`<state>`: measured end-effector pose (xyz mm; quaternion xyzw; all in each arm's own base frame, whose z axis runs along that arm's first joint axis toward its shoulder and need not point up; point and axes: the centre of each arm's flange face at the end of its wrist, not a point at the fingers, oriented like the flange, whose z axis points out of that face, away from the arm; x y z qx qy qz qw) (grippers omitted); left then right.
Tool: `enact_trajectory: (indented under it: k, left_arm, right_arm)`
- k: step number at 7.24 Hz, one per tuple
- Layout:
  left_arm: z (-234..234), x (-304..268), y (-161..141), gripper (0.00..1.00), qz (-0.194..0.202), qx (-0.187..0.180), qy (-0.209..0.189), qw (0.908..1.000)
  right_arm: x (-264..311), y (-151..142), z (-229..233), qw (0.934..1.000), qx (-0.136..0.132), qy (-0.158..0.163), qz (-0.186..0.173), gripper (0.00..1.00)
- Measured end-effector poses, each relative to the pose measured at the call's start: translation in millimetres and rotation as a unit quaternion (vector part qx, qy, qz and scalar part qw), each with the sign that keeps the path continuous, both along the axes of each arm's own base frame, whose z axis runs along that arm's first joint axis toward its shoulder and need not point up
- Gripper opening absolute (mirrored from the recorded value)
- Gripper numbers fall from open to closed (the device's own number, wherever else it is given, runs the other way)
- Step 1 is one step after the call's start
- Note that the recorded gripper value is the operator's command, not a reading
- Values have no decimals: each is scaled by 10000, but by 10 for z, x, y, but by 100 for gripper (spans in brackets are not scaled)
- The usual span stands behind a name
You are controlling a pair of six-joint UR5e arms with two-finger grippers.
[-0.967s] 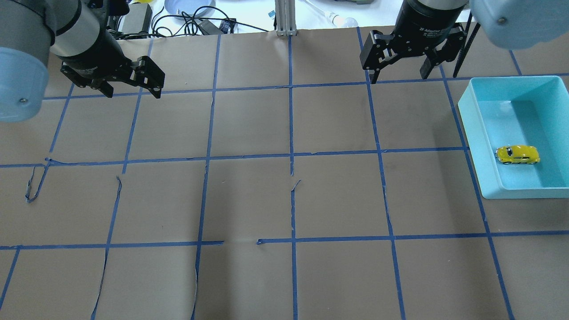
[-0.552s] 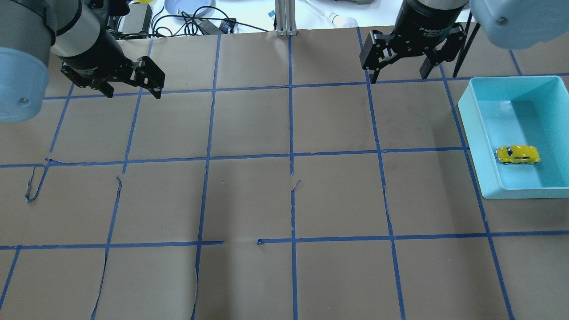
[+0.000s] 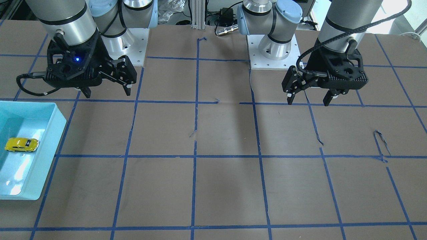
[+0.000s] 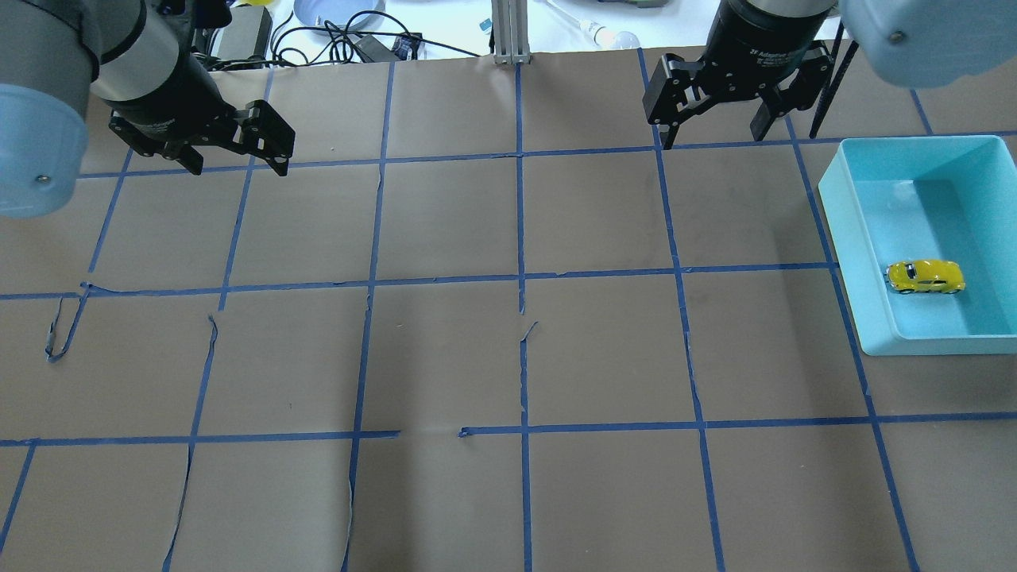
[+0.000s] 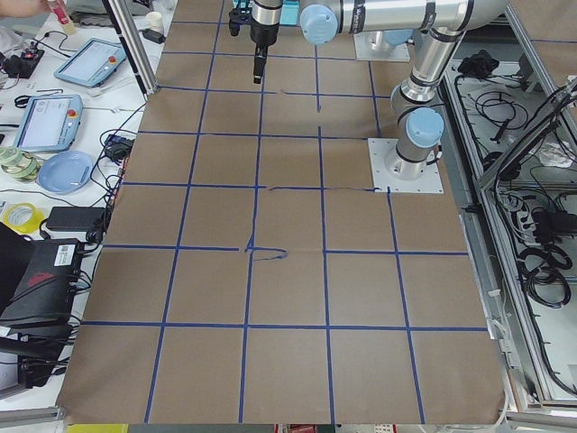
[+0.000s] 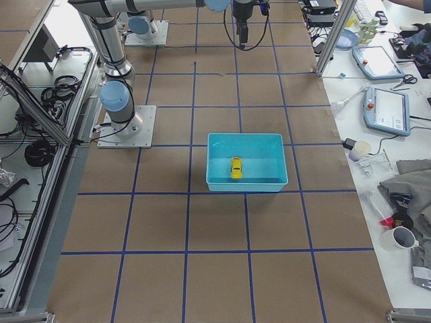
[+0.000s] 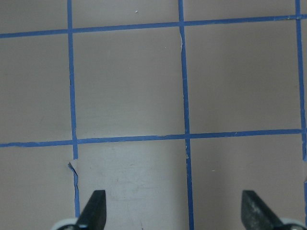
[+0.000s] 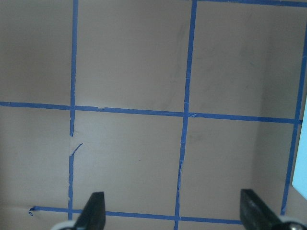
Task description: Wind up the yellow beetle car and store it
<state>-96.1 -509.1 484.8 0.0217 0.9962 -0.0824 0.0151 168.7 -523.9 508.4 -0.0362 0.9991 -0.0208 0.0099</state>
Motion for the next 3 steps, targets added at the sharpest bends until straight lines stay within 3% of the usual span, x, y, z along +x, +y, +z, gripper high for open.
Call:
enact_trajectory:
  k: [3]
  left_arm:
    - [11,2,6,100,7,-12,1,10000]
  right_arm:
    - [-1,0,0,10000,0,5,0,100]
